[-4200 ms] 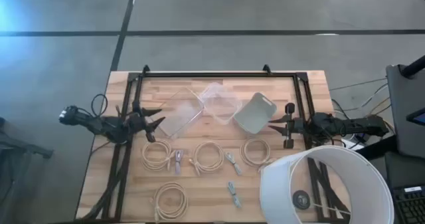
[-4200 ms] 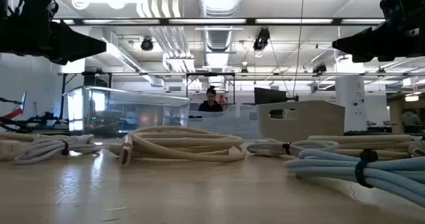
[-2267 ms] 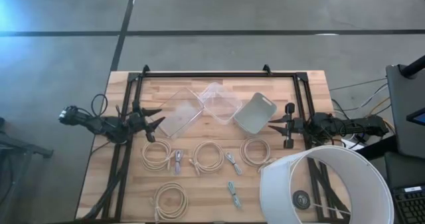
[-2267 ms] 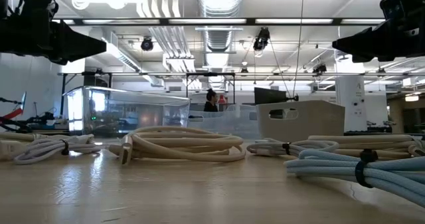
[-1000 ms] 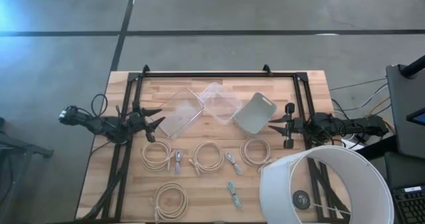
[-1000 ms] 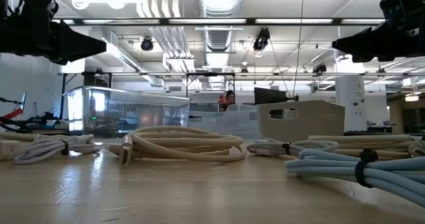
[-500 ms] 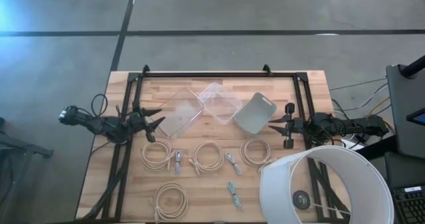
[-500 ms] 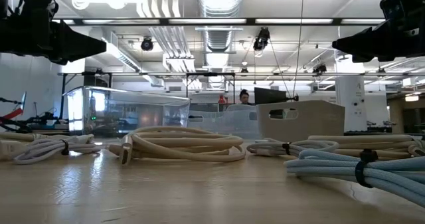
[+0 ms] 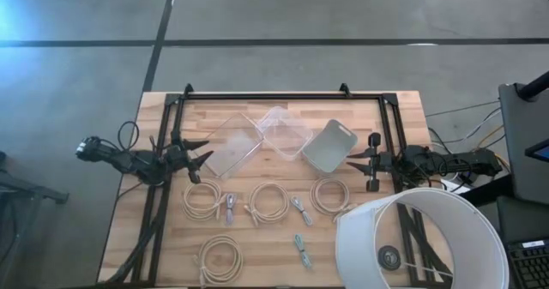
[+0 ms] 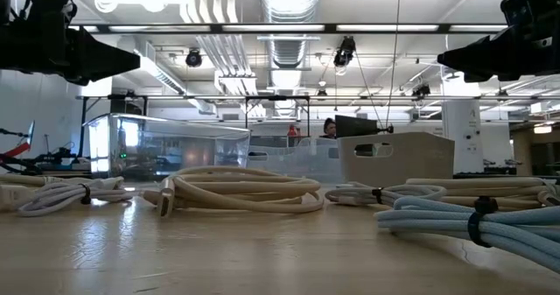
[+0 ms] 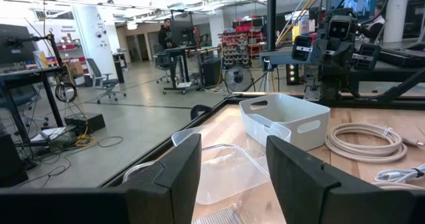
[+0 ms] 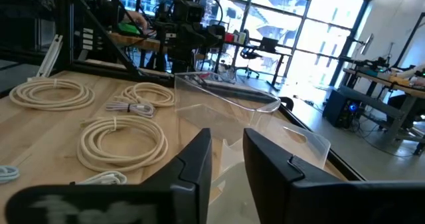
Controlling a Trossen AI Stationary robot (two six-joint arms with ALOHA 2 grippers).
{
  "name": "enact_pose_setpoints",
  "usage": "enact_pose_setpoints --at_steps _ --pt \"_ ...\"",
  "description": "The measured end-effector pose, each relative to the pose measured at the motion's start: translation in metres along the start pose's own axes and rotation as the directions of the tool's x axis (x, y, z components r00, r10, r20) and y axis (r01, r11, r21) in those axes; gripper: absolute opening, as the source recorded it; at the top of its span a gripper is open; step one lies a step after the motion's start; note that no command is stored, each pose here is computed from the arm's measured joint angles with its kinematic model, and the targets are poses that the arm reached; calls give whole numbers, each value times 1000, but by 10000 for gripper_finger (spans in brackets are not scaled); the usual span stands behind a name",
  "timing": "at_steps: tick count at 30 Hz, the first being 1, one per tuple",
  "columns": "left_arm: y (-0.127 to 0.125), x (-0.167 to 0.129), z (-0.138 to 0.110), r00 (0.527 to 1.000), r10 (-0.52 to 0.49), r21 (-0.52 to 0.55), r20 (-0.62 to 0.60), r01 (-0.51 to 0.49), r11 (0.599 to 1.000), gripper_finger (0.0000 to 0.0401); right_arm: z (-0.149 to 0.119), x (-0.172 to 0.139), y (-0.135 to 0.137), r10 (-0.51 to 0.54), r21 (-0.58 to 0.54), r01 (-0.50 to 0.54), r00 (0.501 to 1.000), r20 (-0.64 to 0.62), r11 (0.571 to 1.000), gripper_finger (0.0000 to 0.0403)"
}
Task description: Pick & Place USB Port
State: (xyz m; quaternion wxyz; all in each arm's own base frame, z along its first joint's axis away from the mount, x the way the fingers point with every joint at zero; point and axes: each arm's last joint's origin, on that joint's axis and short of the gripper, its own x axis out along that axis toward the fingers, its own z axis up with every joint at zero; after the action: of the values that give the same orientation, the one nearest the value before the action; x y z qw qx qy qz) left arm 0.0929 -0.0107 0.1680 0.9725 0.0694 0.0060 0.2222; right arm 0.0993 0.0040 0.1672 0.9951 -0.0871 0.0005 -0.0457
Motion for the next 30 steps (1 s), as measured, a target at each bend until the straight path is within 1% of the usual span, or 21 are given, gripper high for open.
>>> enact_pose_setpoints --at_steps 4,16,30 --pt "0 0 0 1000 0 0 0 0 1000 175 0 0 0 0 0 0 1000 0 1000 86" --pt "0 0 0 1000 0 1 0 0 1000 175 0 0 0 0 0 0 1000 0 1000 68" --pt "0 0 0 1000 0 0 0 0 1000 175 0 0 0 0 0 0 1000 0 1000 86"
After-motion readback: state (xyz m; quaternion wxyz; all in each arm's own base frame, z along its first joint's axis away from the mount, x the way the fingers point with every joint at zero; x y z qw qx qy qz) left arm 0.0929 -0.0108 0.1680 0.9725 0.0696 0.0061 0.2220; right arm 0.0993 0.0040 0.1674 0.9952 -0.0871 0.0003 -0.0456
